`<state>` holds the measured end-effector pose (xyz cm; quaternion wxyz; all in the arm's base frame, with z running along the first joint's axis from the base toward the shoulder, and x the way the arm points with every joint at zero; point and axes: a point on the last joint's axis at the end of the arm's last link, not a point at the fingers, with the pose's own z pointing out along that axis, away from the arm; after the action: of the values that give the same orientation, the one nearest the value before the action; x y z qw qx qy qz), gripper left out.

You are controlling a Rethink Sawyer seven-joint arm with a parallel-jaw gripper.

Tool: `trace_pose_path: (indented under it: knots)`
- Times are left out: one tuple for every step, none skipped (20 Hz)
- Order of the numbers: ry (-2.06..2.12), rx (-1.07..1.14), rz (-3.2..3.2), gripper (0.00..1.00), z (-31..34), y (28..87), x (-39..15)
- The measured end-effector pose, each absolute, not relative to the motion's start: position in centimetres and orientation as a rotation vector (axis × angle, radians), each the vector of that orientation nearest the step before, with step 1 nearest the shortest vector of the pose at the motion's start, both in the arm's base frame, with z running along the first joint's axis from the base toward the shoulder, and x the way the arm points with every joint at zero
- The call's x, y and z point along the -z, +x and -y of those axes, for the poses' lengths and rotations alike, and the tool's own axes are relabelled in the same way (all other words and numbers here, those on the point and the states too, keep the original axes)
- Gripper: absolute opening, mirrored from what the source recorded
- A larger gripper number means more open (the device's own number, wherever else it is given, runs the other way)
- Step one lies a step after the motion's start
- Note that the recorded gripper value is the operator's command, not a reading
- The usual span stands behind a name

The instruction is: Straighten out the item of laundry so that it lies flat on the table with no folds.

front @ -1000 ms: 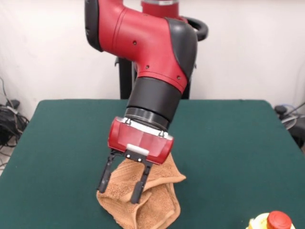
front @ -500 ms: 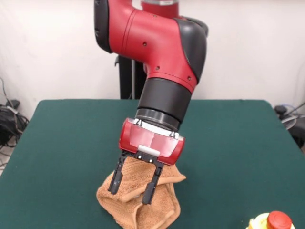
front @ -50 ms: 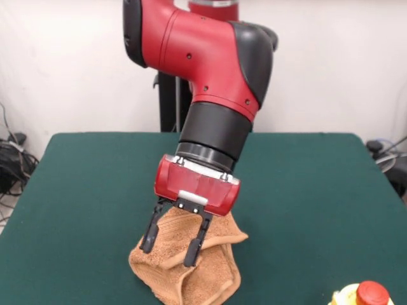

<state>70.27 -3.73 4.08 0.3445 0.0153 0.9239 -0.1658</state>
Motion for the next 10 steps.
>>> trace_pose_path:
  knots:
    - [0.054, 0.424, -2.43, 1.0, 3.9, 69.9, -4.0]
    - [0.068, 0.417, -2.46, 1.0, 4.1, 69.5, -3.8]
    - [0.091, 0.403, -2.509, 1.0, 4.3, 69.0, -3.6]
    - [0.114, 0.389, -2.561, 1.0, 4.6, 68.3, -3.4]
    - [0.13, 0.379, -2.596, 1.0, 4.7, 67.8, -3.2]
    - [0.145, 0.368, -2.638, 1.0, 4.8, 67.3, -3.0]
    - [0.161, 0.357, -2.681, 1.0, 4.9, 66.7, -2.8]
    - [0.171, 0.348, -2.711, 1.0, 4.9, 66.3, -2.7]
    - [0.176, 0.343, -2.726, 1.0, 4.9, 66.1, -2.6]
    - [0.185, 0.328, -2.768, 1.0, 4.6, 65.4, -2.4]
